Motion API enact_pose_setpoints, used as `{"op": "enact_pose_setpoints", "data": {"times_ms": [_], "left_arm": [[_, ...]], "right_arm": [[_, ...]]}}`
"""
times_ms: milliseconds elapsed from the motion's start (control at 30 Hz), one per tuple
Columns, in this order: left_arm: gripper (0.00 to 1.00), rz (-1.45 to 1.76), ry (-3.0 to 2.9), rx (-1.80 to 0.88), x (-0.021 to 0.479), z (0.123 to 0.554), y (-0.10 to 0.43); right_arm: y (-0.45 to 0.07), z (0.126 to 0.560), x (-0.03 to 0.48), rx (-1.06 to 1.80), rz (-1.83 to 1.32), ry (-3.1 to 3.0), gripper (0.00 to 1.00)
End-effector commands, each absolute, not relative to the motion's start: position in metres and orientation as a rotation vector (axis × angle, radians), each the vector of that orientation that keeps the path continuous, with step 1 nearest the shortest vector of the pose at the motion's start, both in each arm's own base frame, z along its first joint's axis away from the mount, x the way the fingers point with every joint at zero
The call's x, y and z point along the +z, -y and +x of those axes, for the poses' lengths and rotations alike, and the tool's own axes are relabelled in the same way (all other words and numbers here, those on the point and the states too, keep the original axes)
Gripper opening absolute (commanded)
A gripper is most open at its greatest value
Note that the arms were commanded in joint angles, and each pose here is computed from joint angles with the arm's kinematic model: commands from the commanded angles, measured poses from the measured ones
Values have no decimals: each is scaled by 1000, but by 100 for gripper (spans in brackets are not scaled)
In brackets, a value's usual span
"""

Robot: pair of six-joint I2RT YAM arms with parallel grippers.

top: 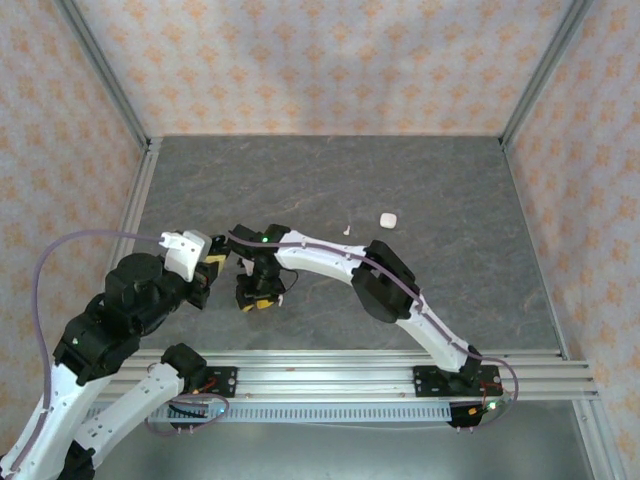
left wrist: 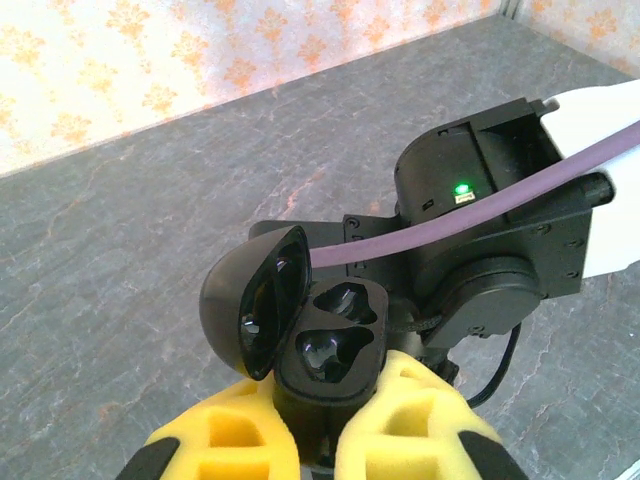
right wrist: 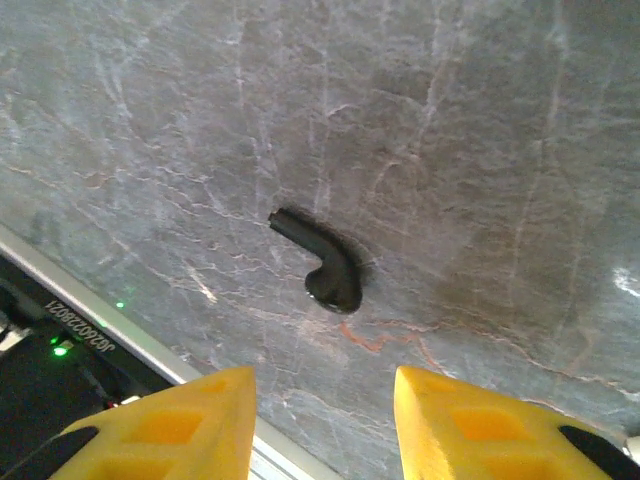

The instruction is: Insert wireless bluetooth earbuds into charging case

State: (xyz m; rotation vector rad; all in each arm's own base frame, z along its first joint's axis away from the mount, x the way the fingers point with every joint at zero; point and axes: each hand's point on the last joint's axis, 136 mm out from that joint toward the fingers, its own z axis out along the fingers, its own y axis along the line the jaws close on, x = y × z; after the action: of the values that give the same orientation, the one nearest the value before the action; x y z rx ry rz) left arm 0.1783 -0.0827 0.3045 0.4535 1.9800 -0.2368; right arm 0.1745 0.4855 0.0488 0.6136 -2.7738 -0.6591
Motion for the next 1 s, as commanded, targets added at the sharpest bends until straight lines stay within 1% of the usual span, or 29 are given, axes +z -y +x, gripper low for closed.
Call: {"op": "enact_pose_setpoints", "data": {"times_ms": [0,367,733,967], "left_arm": [[0,396,-1975,-213,306,177,73],[0,379,-1978,-237,306,174,73],[0,387,-1983,-234,307,176,75],[0,402,-1987,-225,306,179,77]], "right_arm": [[-476,169,42,-530,661,2789,42],[-483,170,31,-509,680,2794,42],[-485,183,23,-414,727,2870,41],[-493,185,15,-422,716,2879,35]]}}
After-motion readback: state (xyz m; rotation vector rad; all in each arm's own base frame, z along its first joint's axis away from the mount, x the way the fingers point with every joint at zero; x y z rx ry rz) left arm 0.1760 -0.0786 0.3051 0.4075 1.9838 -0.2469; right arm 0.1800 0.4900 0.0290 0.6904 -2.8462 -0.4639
